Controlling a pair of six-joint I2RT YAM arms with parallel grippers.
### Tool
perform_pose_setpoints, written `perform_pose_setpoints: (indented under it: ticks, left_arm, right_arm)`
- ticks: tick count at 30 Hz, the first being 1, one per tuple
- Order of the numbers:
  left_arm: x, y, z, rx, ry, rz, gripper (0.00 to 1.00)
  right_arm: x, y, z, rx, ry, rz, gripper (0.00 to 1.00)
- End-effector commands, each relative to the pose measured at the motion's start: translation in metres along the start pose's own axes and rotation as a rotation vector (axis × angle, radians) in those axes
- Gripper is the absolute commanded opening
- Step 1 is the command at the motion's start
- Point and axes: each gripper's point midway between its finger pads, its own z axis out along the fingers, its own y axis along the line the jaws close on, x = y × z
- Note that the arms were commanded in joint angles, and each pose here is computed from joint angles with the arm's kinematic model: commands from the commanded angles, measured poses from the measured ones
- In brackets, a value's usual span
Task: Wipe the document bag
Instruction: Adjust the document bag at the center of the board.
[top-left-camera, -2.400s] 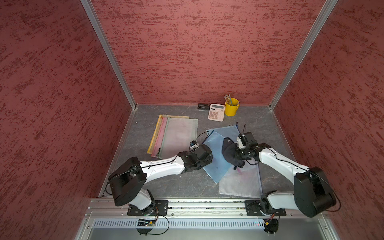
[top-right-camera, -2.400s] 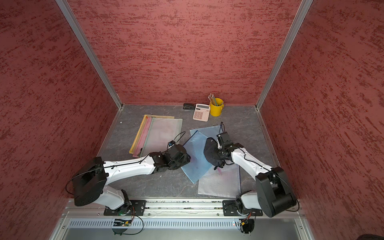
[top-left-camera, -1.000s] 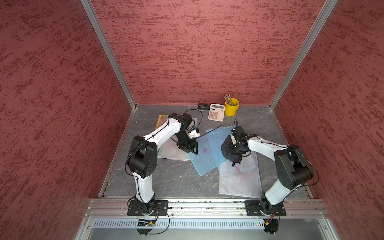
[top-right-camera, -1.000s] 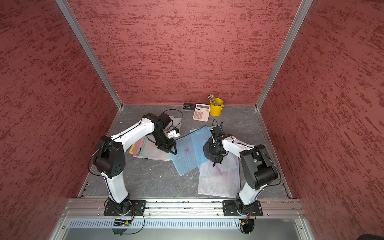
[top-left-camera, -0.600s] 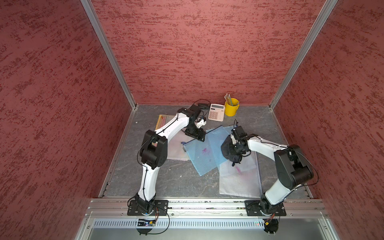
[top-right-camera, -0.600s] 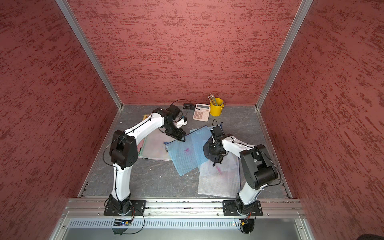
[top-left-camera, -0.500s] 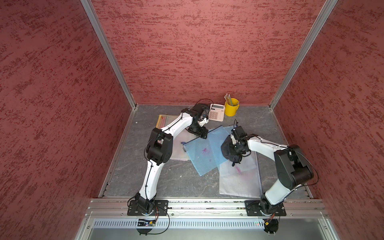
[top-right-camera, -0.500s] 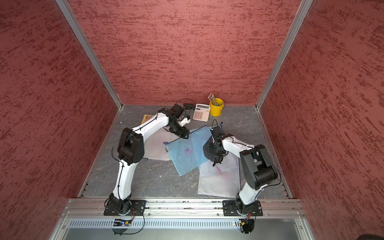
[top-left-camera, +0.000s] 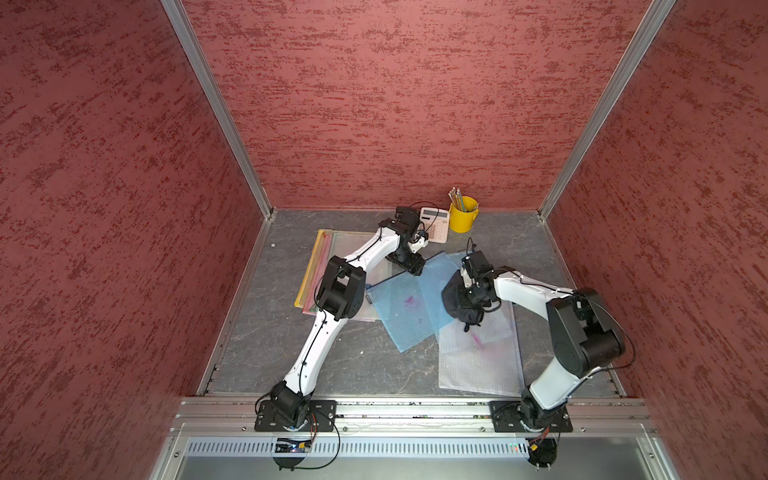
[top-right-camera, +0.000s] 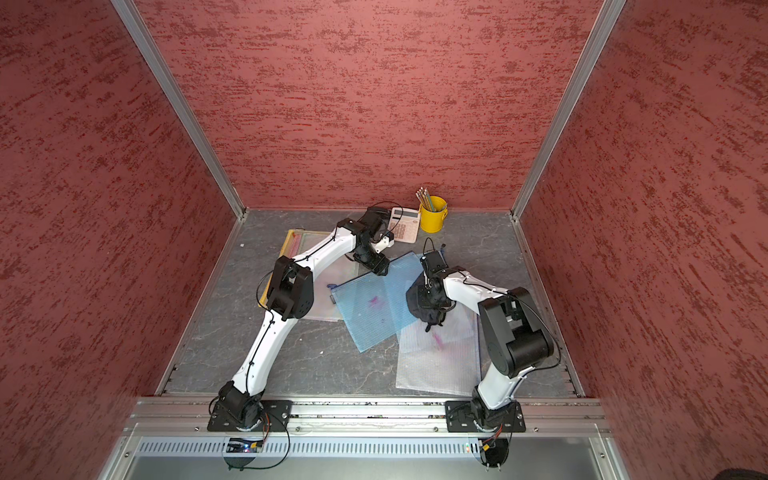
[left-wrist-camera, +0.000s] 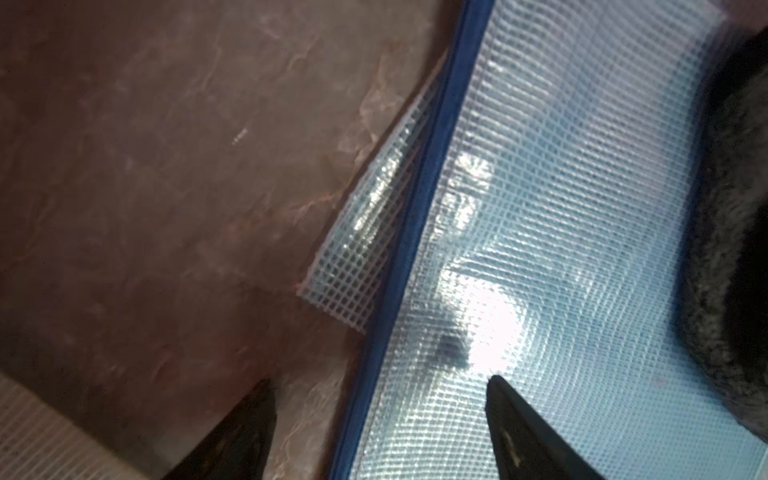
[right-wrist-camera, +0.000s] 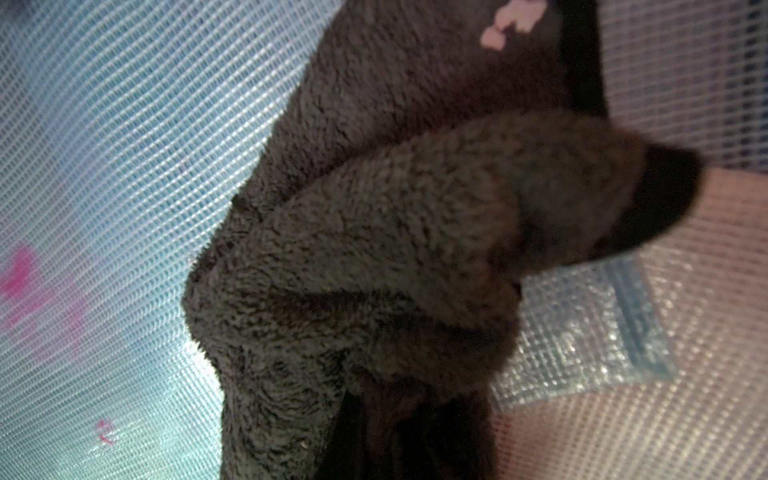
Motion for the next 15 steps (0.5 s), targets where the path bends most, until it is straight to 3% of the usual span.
perform_pose_setpoints:
  ticks: [1, 3, 8, 10, 12, 15]
  left_arm:
    - [0.046, -0.031, 0.027, 0.078, 0.159, 0.015, 0.75]
    - [0.060, -0.040, 0.036, 0.089, 0.194, 0.014, 0.70]
    - [0.070, -0.047, 0.042, 0.088, 0.214, -0.032, 0.43]
    - [0.068, -0.047, 0.040, 0.081, 0.205, -0.049, 0.21]
    - [0.066, -0.046, 0.035, 0.080, 0.199, -0.076, 0.07]
    - [0.057, -0.047, 0.014, 0.120, 0.161, -0.173, 0.00]
  right_arm:
    - [-0.017, 0.001, 0.004, 0.013, -0.040, -0.014, 0.00]
    - [-0.018, 0.001, 0.005, 0.015, -0.040, -0.013, 0.00]
    - [-0.017, -0.001, 0.008, 0.025, -0.039, -0.009, 0.00]
    - [-0.018, -0.001, 0.008, 0.027, -0.041, -0.013, 0.00]
    - [-0.021, -0.002, 0.005, 0.034, -0.053, -0.020, 0.00]
    - [-0.034, -0.004, -0.011, 0.049, -0.101, -0.031, 0.00]
